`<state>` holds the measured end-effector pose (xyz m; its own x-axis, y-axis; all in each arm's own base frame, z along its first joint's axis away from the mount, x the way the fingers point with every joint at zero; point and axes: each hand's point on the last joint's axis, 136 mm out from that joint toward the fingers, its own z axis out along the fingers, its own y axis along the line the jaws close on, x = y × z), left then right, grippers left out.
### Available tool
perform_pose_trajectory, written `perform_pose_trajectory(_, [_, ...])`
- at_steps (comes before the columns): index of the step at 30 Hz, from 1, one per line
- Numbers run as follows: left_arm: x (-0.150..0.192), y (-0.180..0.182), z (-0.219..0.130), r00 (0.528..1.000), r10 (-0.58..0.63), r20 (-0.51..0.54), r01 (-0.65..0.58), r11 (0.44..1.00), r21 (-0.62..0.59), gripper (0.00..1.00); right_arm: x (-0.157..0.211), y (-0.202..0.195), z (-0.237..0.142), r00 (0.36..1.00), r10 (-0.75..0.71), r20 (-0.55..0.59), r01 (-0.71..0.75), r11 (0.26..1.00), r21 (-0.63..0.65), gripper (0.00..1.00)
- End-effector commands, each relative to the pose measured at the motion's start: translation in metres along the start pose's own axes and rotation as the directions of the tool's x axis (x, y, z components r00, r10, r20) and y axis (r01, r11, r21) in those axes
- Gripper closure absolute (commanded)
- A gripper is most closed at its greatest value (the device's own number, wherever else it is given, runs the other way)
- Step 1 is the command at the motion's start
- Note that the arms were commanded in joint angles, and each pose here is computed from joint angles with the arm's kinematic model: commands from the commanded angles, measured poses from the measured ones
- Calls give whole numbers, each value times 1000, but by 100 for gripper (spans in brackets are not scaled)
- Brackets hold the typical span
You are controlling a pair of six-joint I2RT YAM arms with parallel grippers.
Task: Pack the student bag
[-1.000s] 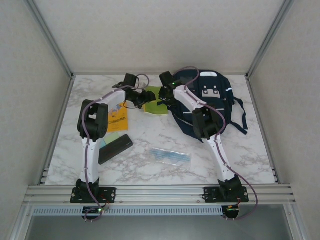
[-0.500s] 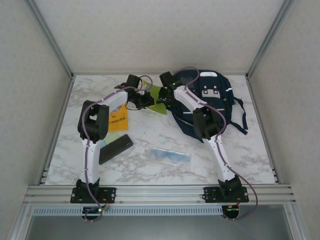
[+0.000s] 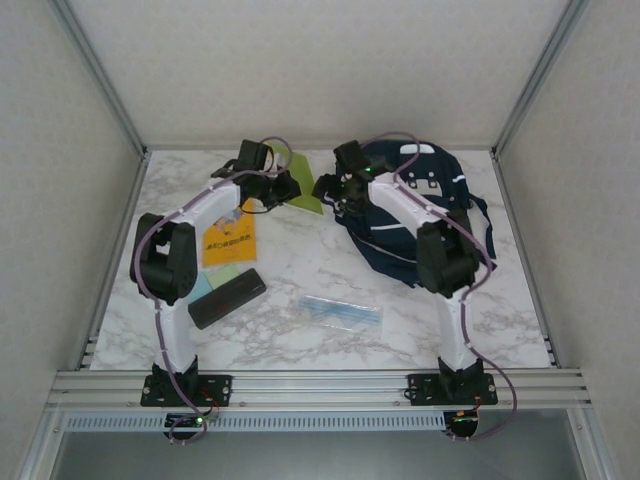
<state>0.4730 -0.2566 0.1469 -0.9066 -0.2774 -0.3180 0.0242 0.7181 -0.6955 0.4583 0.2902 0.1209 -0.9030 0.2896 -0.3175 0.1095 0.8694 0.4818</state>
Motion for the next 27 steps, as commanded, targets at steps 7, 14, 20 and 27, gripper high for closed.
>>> perform_pose_trajectory(7, [-57,-59,-44,933,-197,299,113,954,277,100,13,60,-38,957,287,-41,-275,858,-434,7])
perform_pose_trajectory(14, [-41,-75,-53,906,-302,297,176,906,384,100,6,88,-34,905,413,-101,-382,685,-621,12])
perform_pose_trajectory(20, [-29,-77,-51,891,-368,267,231,872,431,100,1,95,-30,889,447,-100,-389,621,-680,38])
perform_pose_trajectory(27, [-22,-76,-46,890,-378,253,245,867,434,95,-1,89,-26,881,468,-76,-386,615,-688,86])
